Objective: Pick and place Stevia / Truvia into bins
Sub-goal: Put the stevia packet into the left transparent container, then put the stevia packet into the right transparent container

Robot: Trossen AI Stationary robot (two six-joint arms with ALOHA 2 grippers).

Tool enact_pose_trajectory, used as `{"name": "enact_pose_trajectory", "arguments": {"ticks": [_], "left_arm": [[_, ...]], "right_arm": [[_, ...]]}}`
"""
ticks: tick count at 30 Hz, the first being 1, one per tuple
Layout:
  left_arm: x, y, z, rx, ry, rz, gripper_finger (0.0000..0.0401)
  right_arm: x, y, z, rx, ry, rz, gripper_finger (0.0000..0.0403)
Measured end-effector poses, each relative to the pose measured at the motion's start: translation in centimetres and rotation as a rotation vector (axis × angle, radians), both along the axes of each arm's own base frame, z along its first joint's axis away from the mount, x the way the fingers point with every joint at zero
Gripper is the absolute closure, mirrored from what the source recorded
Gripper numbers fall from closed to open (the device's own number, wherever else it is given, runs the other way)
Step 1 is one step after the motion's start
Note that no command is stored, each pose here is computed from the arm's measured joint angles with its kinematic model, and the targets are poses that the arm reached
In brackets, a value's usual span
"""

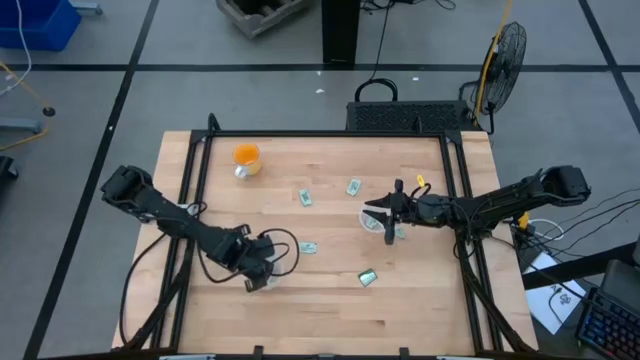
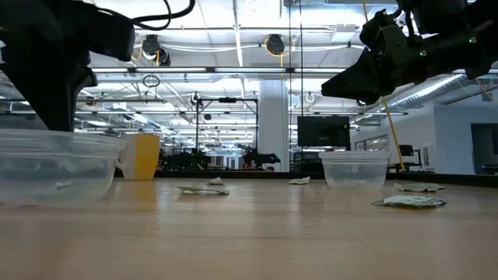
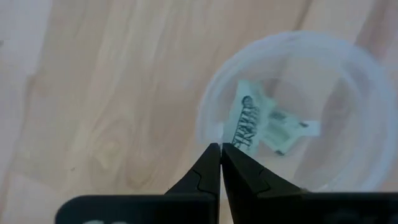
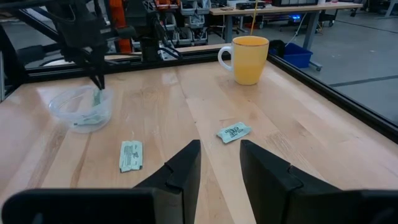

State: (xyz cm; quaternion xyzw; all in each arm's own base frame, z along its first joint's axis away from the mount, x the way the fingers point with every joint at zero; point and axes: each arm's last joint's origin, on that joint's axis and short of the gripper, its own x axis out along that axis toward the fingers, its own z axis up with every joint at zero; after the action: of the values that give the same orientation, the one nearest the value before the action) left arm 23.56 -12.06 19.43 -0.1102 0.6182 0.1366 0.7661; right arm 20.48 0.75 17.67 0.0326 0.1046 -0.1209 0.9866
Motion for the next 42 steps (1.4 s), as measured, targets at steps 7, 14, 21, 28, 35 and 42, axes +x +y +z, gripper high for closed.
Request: {"name": "enact_pose_trajectory", "arguments": {"ticks": [7, 14, 21, 28, 35, 42], "left_arm": [[0.6, -0.3, 0.1, -0.031, -0.054, -0.042, 0.0378], [0.6, -0.4, 0.1, -0.033, -0.055, -0.036, 0.0378], [0.5, -0.4, 0.1, -0.053, -0.047, -0.031, 0.0377], [0.6, -0.4, 0.1, -0.055, -0.049, -0.031, 0.0360], [0.8, -0.5, 0.2, -0.061, -0.070, -0.052, 0.0296], [2.1, -1.3, 1.7, -0.081, -0.179, -0.191, 0.0281]], "right_arm": [[0.0, 0.0, 0.0, 0.000, 0.001, 0.000, 0.0298], [0.0, 0.0, 0.0, 0.000, 0.000, 0.000, 0.0298], [0.0, 0.0, 0.0, 0.000, 0.001, 0.000, 0.0298], [0.0, 0.0, 0.0, 0.000, 0.001, 0.000, 0.0298], [0.0, 0.0, 0.0, 0.000, 0.001, 0.000, 0.0298], [0.0, 0.0, 0.0, 0.000, 0.001, 0.001, 0.0298]]}}
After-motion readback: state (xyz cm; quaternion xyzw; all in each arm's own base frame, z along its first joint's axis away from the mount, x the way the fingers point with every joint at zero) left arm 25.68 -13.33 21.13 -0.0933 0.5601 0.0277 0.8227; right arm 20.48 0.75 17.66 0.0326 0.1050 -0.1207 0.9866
